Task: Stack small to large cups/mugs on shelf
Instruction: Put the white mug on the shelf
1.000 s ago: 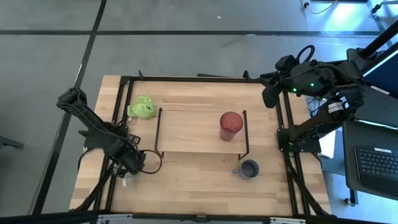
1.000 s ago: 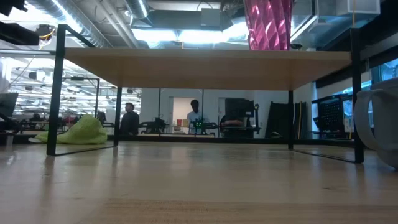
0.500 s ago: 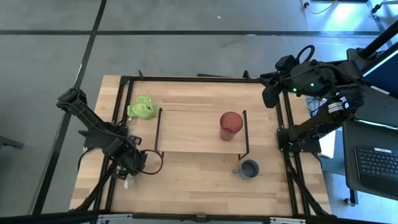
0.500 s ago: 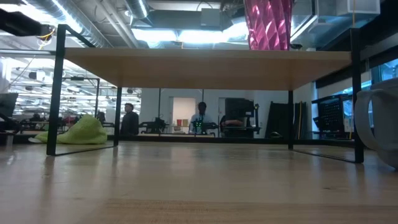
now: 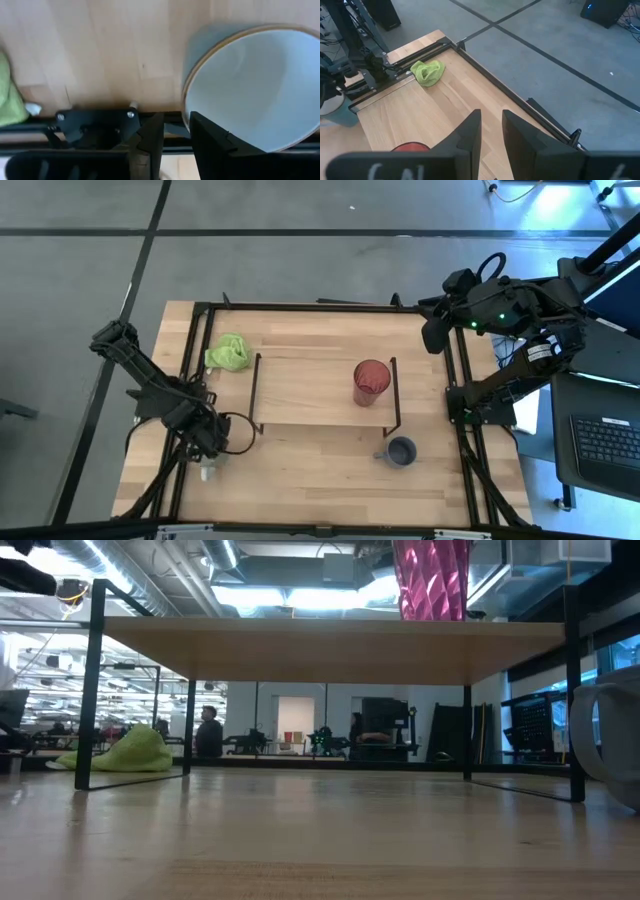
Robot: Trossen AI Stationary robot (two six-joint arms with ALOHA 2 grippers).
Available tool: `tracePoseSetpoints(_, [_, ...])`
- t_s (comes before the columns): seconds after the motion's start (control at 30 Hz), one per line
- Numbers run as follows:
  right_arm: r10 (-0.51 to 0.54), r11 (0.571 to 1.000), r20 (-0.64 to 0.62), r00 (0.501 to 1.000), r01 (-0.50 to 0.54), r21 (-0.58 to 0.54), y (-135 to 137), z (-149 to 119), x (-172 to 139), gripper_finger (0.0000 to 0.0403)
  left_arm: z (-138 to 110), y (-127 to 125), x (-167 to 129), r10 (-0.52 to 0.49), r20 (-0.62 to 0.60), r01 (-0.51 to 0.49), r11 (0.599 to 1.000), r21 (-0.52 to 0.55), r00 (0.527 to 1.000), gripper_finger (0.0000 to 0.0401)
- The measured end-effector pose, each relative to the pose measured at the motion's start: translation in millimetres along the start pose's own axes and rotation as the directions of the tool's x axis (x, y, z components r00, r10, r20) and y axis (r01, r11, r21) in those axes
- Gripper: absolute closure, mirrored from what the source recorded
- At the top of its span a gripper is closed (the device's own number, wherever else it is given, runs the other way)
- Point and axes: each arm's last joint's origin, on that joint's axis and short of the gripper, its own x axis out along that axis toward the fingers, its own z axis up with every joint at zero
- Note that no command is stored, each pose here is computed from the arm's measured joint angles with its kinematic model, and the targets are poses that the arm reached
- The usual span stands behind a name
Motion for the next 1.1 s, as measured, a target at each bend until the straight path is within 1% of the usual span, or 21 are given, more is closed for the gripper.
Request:
tracePoseSetpoints(0.1, [0.000, 1.000, -0.001, 1.000, 0.000, 0.003, 0.0, -0.1, 0.0, 0.0324, -5.3, 4.4, -5.8, -0.012, 0.043, 0.017, 0.993, -0.121, 0.999, 0.0310])
tracePoseSetpoints(0.17, [0.005, 1.000, -0.003, 1.000, -0.005, 0.003, 0.1, -0.1, 0.0, 0.0324, -8.9, 7.4, -9.8, -0.025, 0.075, 0.041, 0.976, -0.214, 0.997, 0.0310])
tracePoseSetpoints(0.23, [0.006, 1.000, -0.004, 1.000, -0.006, 0.003, 0.2, -0.1, 0.0, 0.0324, -13.1, 10.5, -14.0, -0.047, 0.105, 0.079, 0.941, -0.328, 0.993, 0.0311])
tracePoseSetpoints(0.27, [0.006, 1.000, -0.004, 1.000, -0.006, 0.002, 0.2, -0.1, 0.0, 0.0324, -15.5, 12.3, -16.1, -0.057, 0.118, 0.100, 0.912, -0.397, 0.991, 0.0311])
tracePoseSetpoints(0.3, [0.006, 1.000, -0.004, 1.000, -0.006, 0.002, 0.2, -0.1, 0.0, 0.0324, -18.0, 14.2, -18.0, -0.063, 0.129, 0.118, 0.869, -0.480, 0.990, 0.0311])
tracePoseSetpoints(0.33, [0.006, 1.000, -0.004, 1.000, -0.006, 0.003, 0.2, -0.2, 0.0, 0.0324, -20.5, 16.4, -19.7, -0.062, 0.140, 0.132, 0.811, -0.570, 0.988, 0.0310])
tracePoseSetpoints(0.4, [0.006, 1.000, -0.004, 1.000, -0.006, 0.003, 0.2, -0.1, 0.0, 0.0324, -25.8, 18.8, -22.5, -0.065, 0.162, 0.163, 0.671, -0.724, 0.985, 0.0308])
tracePoseSetpoints(0.43, [0.007, 1.000, -0.004, 1.000, -0.007, 0.003, 0.2, -0.1, 0.0, 0.0324, -28.1, 18.4, -23.7, -0.067, 0.177, 0.181, 0.596, -0.782, 0.982, 0.0308])
tracePoseSetpoints(0.47, [0.006, 1.000, -0.004, 1.000, -0.006, 0.002, 0.2, -0.2, 0.1, 0.0324, -30.4, 16.8, -24.5, -0.075, 0.190, 0.200, 0.535, -0.821, 0.979, 0.0308])
tracePoseSetpoints(0.53, [0.006, 1.000, -0.004, 1.000, -0.006, 0.002, 0.2, -0.1, 0.0, 0.0324, -34.2, 11.3, -25.5, -0.096, 0.213, 0.233, 0.444, -0.865, 0.972, 0.0309])
tracePoseSetpoints(0.57, [0.006, 1.000, -0.004, 1.000, -0.006, 0.001, 0.2, -0.2, 0.0, 0.0324, -36.0, 8.3, -25.5, -0.105, 0.214, 0.238, 0.413, -0.879, 0.971, 0.0310])
tracePoseSetpoints(0.6, [0.006, 1.000, -0.004, 1.000, -0.006, 0.001, 0.2, -0.2, 0.0, 0.0324, -37.9, 5.2, -25.0, -0.113, 0.206, 0.234, 0.391, -0.890, 0.972, 0.0310])
tracePoseSetpoints(0.67, [0.007, 1.000, -0.004, 1.000, -0.007, -0.002, 0.2, -0.2, 0.0, 0.0324, -41.5, -1.6, -23.0, -0.125, 0.175, 0.209, 0.363, -0.908, 0.977, 0.0311])
tracePoseSetpoints(0.73, [0.006, 1.000, -0.004, 1.000, -0.006, -0.012, 0.2, -0.2, 0.1, 0.0324, -43.7, -7.0, -21.1, -0.128, 0.158, 0.192, 0.326, -0.926, 0.979, 0.0311])
tracePoseSetpoints(0.83, [0.007, 0.999, -0.004, 1.000, -0.007, -0.038, 0.2, -0.1, 0.0, 0.0324, -47.0, -12.1, -21.2, -0.141, 0.172, 0.205, 0.264, -0.942, 0.975, 0.0310])
tracePoseSetpoints(1.03, [0.008, 0.997, -0.005, 1.000, -0.008, -0.077, 0.2, -0.2, 0.1, 0.0324, -45.1, -18.6, -22.4, -0.211, 0.180, 0.232, 0.252, -0.939, 0.961, 0.0291])
tracePoseSetpoints(1.1, [0.021, 0.997, -0.013, 1.000, -0.022, -0.078, 0.6, -0.4, 0.0, 0.0324, -44.7, -19.9, -21.4, -0.215, 0.159, 0.212, 0.251, -0.944, 0.963, 0.0282])
